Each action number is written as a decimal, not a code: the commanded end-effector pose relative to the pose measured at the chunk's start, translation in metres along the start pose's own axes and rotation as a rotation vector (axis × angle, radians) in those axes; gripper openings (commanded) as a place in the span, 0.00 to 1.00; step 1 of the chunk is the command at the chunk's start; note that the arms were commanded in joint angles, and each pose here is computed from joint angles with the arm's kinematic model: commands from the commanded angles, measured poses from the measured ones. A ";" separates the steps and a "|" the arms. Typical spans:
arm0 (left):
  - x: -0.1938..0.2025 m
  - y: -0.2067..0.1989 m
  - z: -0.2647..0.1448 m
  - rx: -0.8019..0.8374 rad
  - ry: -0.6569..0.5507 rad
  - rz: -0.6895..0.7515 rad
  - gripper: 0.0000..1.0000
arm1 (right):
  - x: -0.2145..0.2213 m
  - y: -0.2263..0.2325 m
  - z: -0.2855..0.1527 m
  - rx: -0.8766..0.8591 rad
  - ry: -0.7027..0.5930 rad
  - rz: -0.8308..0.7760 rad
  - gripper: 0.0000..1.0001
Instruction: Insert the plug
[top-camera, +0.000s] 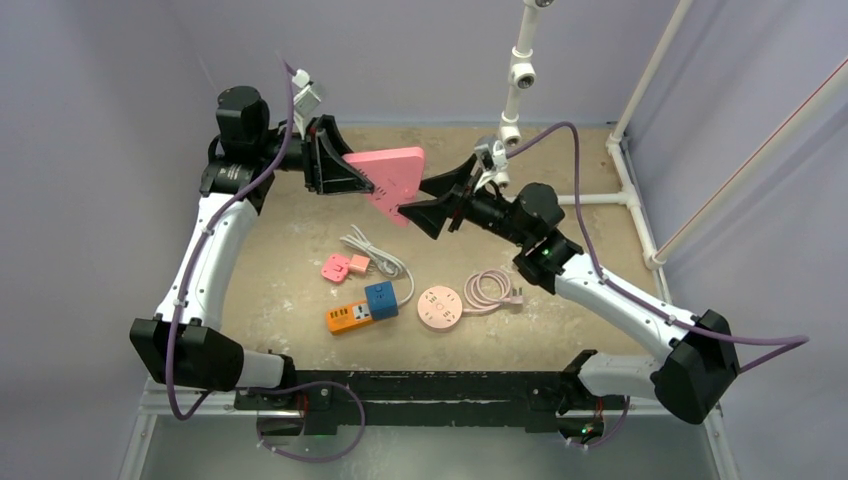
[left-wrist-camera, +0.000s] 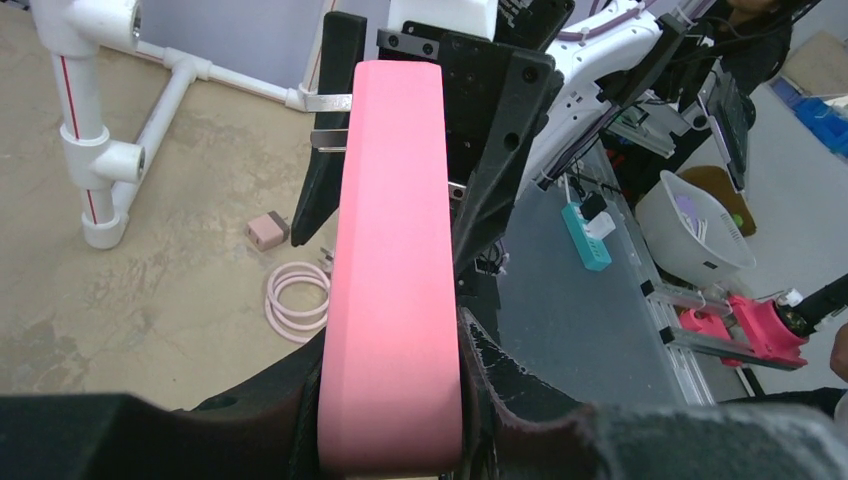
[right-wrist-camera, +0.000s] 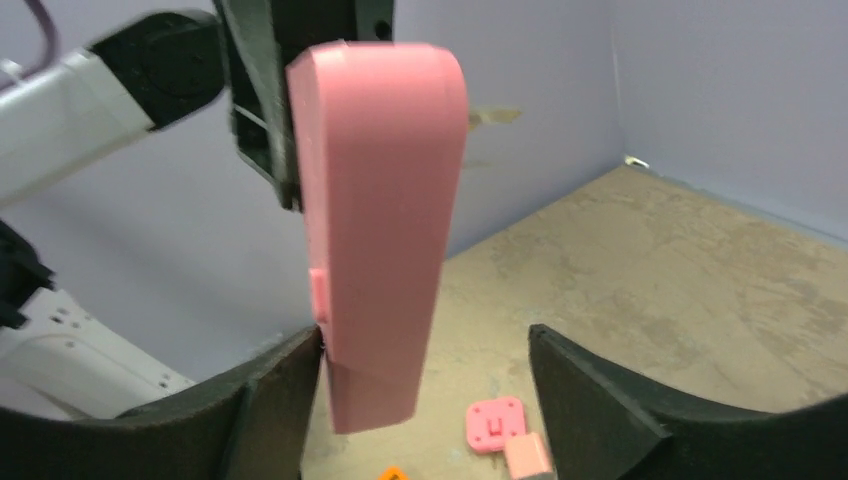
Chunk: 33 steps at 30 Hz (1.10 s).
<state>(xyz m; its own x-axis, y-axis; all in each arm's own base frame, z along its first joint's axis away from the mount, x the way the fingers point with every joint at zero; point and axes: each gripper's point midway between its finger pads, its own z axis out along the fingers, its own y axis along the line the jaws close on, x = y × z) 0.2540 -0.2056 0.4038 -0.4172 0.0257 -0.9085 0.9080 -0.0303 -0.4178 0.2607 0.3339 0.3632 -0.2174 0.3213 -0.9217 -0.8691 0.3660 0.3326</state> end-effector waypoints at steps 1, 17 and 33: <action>-0.004 -0.019 0.000 0.061 0.016 0.111 0.00 | -0.030 0.036 -0.004 -0.177 -0.087 -0.024 0.69; 0.008 -0.002 0.018 0.032 0.025 0.135 0.18 | -0.015 0.051 0.002 -0.312 -0.037 0.023 0.00; 0.169 0.103 0.049 -0.286 0.575 0.429 0.99 | -0.037 -0.110 -0.086 0.732 -0.126 0.110 0.00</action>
<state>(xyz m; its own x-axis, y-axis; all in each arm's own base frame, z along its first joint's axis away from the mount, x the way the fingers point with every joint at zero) 0.2818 -0.2545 0.2416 -0.1691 0.4374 -0.8832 0.9784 0.1824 -0.0970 0.3005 0.2654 0.3456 -0.2723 0.3810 -0.8836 -0.6047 0.6465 0.4651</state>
